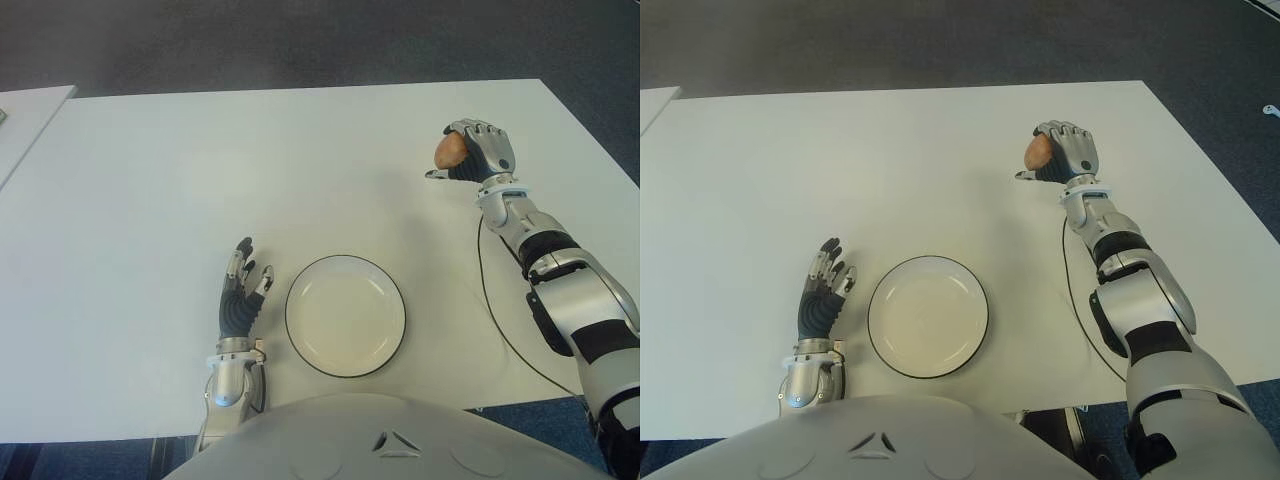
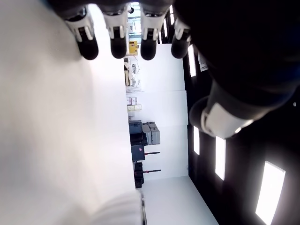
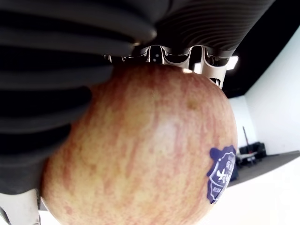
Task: Put the apples into the plate.
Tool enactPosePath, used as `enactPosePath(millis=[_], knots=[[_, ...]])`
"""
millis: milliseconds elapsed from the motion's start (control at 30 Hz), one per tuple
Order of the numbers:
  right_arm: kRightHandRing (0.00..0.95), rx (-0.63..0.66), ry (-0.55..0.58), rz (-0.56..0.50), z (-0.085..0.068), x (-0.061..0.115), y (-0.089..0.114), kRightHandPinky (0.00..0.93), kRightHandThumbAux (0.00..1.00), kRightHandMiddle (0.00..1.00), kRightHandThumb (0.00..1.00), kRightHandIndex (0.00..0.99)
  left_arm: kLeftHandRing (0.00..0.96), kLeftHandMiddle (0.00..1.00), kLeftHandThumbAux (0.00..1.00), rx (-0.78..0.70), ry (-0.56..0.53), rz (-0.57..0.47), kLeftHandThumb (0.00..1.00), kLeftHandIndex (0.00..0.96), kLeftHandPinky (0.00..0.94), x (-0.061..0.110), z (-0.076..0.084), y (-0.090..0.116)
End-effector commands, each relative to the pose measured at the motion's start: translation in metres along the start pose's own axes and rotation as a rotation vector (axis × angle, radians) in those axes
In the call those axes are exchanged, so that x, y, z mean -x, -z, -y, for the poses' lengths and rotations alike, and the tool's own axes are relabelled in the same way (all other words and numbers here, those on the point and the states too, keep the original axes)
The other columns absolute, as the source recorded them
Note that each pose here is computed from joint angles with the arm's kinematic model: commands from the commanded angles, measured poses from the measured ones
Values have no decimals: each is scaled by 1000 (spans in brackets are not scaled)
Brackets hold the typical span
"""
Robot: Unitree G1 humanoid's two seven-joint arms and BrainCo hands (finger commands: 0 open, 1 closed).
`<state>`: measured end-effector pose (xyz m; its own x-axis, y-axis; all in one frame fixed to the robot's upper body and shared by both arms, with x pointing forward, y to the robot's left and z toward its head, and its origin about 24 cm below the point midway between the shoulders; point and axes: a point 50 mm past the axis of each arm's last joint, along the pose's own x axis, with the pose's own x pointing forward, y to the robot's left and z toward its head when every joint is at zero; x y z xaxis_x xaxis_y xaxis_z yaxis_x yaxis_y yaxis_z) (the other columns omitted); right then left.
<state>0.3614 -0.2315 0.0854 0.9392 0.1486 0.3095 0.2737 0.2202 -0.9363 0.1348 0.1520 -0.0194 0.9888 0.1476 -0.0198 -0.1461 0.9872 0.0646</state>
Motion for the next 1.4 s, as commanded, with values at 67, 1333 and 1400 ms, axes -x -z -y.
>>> enactPosePath(millis=[67,1333,1400], knots=[[854,-14,82,58,18,-13,-7,847,710,874,715,441,62,65,636,-7,24,-36,128,80,78,2,0,5],[817,-355,32,836,55,55,-150,805,714,829,711,440,66,68,647,-5,36,-28,129,76,92,0,4,2],[815,-353,17,859,53,59,-152,804,715,826,711,440,68,69,647,-9,34,-27,130,76,93,0,5,1]])
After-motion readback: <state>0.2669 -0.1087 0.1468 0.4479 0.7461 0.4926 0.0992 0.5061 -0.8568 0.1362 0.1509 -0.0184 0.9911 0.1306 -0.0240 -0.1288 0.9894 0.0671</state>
